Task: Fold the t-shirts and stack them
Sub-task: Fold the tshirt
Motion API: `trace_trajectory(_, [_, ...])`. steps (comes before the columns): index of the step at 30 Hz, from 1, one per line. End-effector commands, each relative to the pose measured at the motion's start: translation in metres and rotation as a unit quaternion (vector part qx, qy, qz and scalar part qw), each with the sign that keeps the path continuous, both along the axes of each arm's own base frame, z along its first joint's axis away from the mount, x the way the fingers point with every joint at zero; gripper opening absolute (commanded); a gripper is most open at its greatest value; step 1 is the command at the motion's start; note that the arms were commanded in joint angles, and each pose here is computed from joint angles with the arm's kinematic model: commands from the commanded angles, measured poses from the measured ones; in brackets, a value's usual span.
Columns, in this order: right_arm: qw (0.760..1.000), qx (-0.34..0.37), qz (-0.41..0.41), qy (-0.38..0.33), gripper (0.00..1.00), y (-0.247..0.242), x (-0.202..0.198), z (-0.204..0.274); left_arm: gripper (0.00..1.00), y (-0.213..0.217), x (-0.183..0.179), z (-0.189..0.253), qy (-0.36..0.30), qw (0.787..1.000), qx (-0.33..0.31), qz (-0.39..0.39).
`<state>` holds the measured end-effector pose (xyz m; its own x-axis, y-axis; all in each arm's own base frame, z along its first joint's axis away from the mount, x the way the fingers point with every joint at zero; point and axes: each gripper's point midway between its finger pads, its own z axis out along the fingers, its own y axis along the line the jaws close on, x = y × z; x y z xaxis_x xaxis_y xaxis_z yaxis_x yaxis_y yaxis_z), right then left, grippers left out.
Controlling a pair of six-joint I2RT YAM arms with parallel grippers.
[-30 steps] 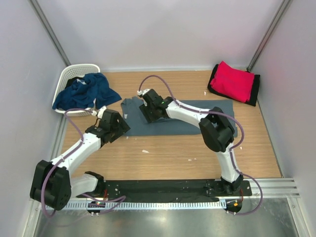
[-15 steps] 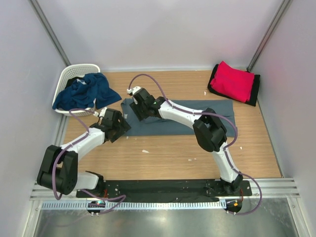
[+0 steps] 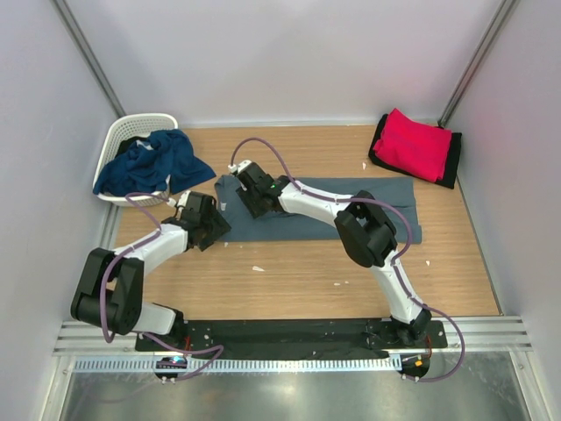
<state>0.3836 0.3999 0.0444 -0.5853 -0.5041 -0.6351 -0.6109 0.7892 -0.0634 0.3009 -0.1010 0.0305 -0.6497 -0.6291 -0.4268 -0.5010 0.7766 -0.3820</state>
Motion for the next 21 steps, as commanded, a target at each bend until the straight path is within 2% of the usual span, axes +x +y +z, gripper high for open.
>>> trace_trajectory(1, [1.0, 0.005, -0.014, -0.019, 0.42, 0.001, 0.008, 0.008, 0.62, 0.001, 0.01, 0.003, -0.014, 1.0, -0.001, 0.005])
trace_trajectory(8, [1.0, 0.004, -0.006, -0.009, 0.4, 0.001, 0.003, 0.001, 0.5, 0.008, 0.009, -0.002, -0.007, 1.0, 0.01, 0.011])
trace_trajectory(10, [1.0, 0.005, -0.007, -0.001, 0.4, 0.0, 0.0, -0.003, 0.43, 0.009, 0.009, -0.002, -0.008, 1.0, 0.014, 0.009])
trace_trajectory(11, [1.0, 0.005, -0.008, 0.006, 0.38, 0.0, -0.003, -0.007, 0.35, 0.009, 0.009, -0.002, -0.007, 1.0, 0.015, 0.007])
trace_trajectory(13, [1.0, 0.007, -0.009, 0.01, 0.35, -0.001, -0.004, -0.009, 0.27, 0.01, 0.008, -0.001, -0.007, 1.0, 0.02, 0.004])
trace_trajectory(14, [1.0, 0.007, -0.01, 0.013, 0.32, -0.001, -0.005, -0.01, 0.23, 0.011, 0.008, -0.001, -0.007, 1.0, 0.024, 0.002])
trace_trajectory(15, [1.0, 0.006, -0.011, 0.015, 0.25, -0.002, -0.006, -0.011, 0.13, 0.012, 0.006, -0.002, -0.002, 1.0, 0.028, 0.001])
trace_trajectory(17, [1.0, 0.009, -0.014, 0.013, 0.18, -0.002, -0.006, -0.009, 0.01, 0.016, 0.006, 0.0, -0.001, 0.999, 0.04, -0.001])
trace_trajectory(18, [1.0, 0.008, -0.019, 0.01, 0.12, -0.004, -0.005, -0.007, 0.0, 0.018, 0.003, 0.0, 0.005, 0.999, 0.046, -0.001])
trace_trajectory(21, [1.0, 0.008, -0.024, -0.005, 0.06, -0.006, -0.001, 0.004, 0.0, 0.024, 0.001, 0.003, 0.006, 0.998, 0.064, -0.004])
